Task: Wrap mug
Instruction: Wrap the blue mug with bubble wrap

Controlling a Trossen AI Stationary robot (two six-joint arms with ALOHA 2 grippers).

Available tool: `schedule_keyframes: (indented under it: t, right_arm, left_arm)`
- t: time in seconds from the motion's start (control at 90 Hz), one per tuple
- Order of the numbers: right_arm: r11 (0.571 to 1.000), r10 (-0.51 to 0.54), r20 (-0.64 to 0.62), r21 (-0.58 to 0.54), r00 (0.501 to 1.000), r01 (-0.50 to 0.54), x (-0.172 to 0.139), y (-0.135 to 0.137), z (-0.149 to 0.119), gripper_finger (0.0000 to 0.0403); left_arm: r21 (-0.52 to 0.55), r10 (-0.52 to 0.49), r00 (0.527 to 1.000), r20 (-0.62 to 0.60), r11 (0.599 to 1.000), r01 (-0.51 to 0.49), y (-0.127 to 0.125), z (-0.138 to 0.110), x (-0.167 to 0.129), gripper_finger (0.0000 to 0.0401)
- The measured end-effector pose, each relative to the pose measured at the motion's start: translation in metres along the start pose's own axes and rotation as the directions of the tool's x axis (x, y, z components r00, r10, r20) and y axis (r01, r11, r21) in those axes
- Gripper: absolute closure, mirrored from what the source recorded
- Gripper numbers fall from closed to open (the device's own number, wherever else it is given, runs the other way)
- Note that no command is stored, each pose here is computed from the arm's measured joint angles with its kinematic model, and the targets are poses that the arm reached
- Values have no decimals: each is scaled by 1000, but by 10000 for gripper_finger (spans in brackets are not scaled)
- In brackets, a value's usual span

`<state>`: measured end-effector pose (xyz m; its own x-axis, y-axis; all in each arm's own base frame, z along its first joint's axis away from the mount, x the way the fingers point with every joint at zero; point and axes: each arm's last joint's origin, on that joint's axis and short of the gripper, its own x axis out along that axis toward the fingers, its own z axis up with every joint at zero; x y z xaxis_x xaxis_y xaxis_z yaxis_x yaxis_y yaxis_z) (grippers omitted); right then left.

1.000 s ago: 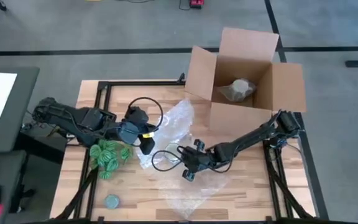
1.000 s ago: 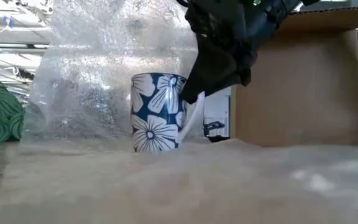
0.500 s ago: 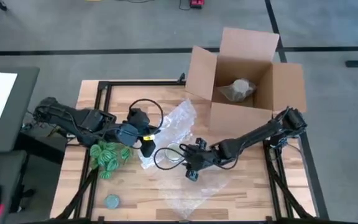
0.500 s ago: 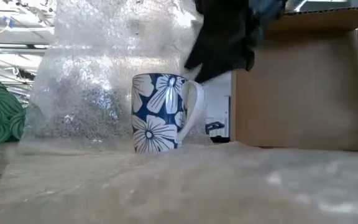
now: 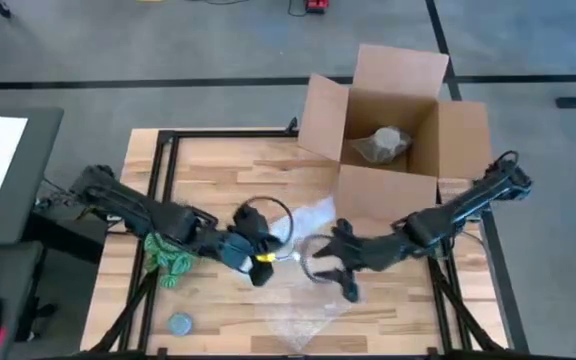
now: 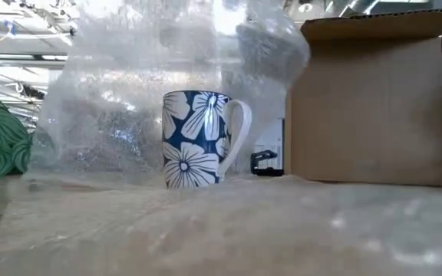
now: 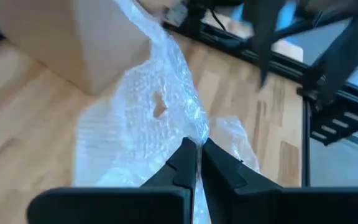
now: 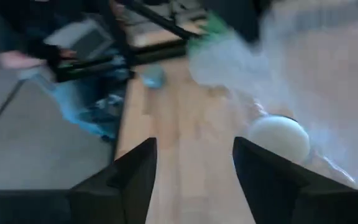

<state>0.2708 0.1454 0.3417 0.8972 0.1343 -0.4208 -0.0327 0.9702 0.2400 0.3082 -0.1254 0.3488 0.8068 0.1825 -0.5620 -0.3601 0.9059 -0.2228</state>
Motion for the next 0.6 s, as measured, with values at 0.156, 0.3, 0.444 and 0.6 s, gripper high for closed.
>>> schedule_keyframes:
  t: [0.156, 0.3, 0.444, 0.6]
  right_arm:
    - [999, 43, 37, -13, 998, -43, -19, 6, 5, 218]
    - [999, 39, 44, -8, 998, -39, -21, 5, 7, 227]
    - [999, 38, 42, -9, 998, -37, -20, 4, 6, 234]
    - [999, 32, 39, -8, 999, -32, -20, 3, 6, 236]
  left_arm:
    - [-29, -69, 997, -38, 997, 68, -18, -14, 37, 401]
    - [-97, -201, 975, -93, 977, 192, -33, -24, 60, 393]
    - [-171, -274, 944, -184, 955, 243, -37, -34, 70, 354]
    - [-212, -308, 931, -194, 940, 267, -38, -32, 67, 294]
